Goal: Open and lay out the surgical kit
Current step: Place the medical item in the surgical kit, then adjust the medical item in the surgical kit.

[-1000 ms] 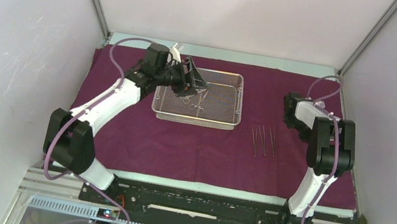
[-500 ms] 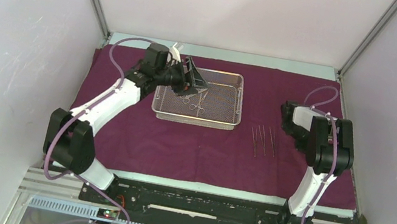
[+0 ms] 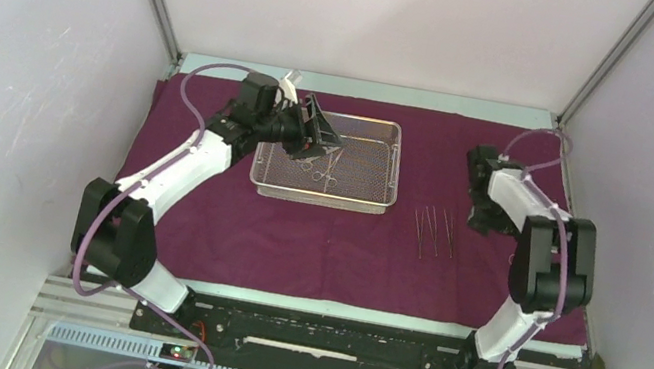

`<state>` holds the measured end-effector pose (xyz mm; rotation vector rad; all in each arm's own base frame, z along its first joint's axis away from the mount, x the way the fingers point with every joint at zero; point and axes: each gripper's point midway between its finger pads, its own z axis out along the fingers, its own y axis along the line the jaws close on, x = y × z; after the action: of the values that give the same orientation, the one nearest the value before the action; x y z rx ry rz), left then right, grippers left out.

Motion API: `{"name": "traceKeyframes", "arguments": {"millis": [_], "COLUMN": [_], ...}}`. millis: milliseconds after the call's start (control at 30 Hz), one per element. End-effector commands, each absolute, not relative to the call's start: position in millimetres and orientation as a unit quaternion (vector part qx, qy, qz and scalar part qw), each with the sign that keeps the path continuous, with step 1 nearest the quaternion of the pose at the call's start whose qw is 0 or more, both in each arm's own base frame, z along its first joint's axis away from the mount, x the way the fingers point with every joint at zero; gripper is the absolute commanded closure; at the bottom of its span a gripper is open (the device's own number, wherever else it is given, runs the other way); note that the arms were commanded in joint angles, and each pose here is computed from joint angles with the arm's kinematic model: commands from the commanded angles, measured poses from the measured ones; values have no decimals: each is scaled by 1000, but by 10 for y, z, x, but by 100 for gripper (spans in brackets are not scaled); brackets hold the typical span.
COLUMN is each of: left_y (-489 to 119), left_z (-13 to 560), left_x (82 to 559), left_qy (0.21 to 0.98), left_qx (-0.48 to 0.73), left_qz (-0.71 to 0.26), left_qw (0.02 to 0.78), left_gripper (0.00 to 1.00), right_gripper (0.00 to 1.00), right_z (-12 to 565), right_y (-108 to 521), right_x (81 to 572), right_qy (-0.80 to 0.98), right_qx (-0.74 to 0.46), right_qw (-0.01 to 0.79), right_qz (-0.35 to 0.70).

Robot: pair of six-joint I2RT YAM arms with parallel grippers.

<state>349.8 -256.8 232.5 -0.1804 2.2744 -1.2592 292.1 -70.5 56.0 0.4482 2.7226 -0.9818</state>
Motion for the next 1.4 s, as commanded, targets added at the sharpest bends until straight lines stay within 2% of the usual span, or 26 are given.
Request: {"name": "traceKeyframes", "arguments": {"millis": [0, 200, 367, 633, 967, 1367], "left_y": [-2527, -2489, -2467, -2459, -2416, -2400], "left_z": [2484, 2516, 2466, 2309, 2256, 2365], "left_x": [3485, 3547, 3607, 3672, 3680, 3730], "left_qy": [831, 834, 842, 857, 869, 869], "left_qx": [-59, -51, -54, -69, -68, -64], "left_qz": [-472, -455, -439, -420, -398, -392], "left_qw": [290, 309, 309, 290, 286, 296], "left_gripper": [30, 30, 30, 30, 31, 31], "right_gripper": [3, 0, 0, 0, 0, 0], "right_z": [869, 835, 912, 720, 570, 281], "right_y": [-575, -637, -698, -1051, -1527, -1627], "right_x": [3268, 3472, 3577, 3449, 3387, 3492], "right_qy": [926, 907, 893, 859, 830, 832], "right_qx": [254, 352, 380, 445, 481, 487], "right_qw": [196, 221, 241, 254, 279, 266], "right_qz": [-201, -61, 3, 9, -44, 5]}}
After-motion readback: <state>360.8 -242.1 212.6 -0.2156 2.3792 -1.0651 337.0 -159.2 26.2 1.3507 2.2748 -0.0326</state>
